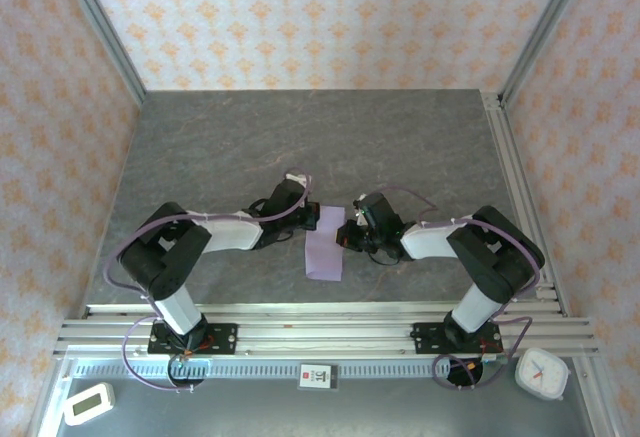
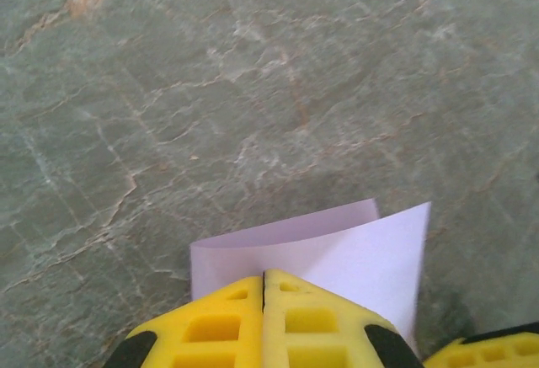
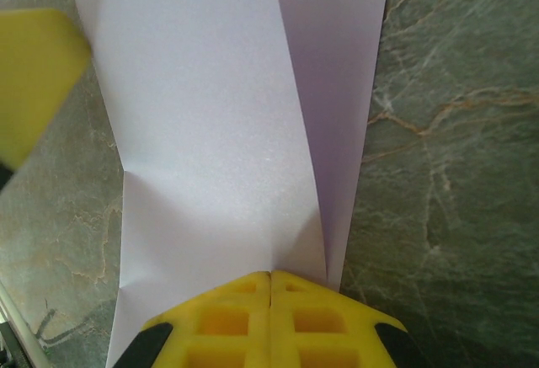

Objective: Fold a paper plane with a square sheet of paper (pick it up from the middle)
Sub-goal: First fold the square sheet of paper in half at the center of the table.

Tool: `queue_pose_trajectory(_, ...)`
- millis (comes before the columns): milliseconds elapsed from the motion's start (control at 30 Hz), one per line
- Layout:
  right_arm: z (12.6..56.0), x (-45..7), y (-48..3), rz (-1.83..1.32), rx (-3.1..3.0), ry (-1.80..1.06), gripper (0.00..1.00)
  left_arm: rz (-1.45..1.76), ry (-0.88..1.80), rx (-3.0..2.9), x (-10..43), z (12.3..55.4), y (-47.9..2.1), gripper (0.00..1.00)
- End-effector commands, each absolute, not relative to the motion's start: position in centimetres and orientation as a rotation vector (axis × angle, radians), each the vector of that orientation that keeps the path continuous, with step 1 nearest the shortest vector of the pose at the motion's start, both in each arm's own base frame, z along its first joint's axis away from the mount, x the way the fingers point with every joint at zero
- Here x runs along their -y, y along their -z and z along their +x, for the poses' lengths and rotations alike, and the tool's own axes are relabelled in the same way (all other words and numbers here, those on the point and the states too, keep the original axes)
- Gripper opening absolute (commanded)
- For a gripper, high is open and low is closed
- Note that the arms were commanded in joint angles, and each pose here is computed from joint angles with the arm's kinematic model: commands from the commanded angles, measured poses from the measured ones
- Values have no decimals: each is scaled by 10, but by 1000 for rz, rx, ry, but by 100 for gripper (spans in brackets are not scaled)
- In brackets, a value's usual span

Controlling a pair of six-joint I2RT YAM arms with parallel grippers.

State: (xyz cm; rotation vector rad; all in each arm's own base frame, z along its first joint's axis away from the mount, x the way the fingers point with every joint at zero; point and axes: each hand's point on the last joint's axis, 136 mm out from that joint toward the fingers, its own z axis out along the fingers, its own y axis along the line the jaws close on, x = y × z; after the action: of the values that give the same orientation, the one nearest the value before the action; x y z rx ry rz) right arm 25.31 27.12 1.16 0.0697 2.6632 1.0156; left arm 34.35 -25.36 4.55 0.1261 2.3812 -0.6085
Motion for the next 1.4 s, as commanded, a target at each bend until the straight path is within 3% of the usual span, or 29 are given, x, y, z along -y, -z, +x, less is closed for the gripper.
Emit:
queue_pose_trajectory(0, 235, -240, 42, 111, -2830, -759, 0, 136, 603, -2362, 253, 357, -44, 0)
queue_pose_trajectory(300, 235, -240, 44, 112, -2836, -752, 0, 115, 590, -2409, 246, 351, -15, 0)
queue_pose_trajectory(800, 234, -235, 49, 94, -2844, -716, 0, 68, 823, -2243, 252, 314, -106, 0)
queue_pose_trajectory(1100, 232, -232, 54, 100, -2853, -695, 0, 107, 896, -2262, 267, 264, -102, 0)
queue_pose_trajectory(1367, 229, -230, 59, 120, -2863, -691, 0, 125, 933, -2280, 272, 246, -91, 0)
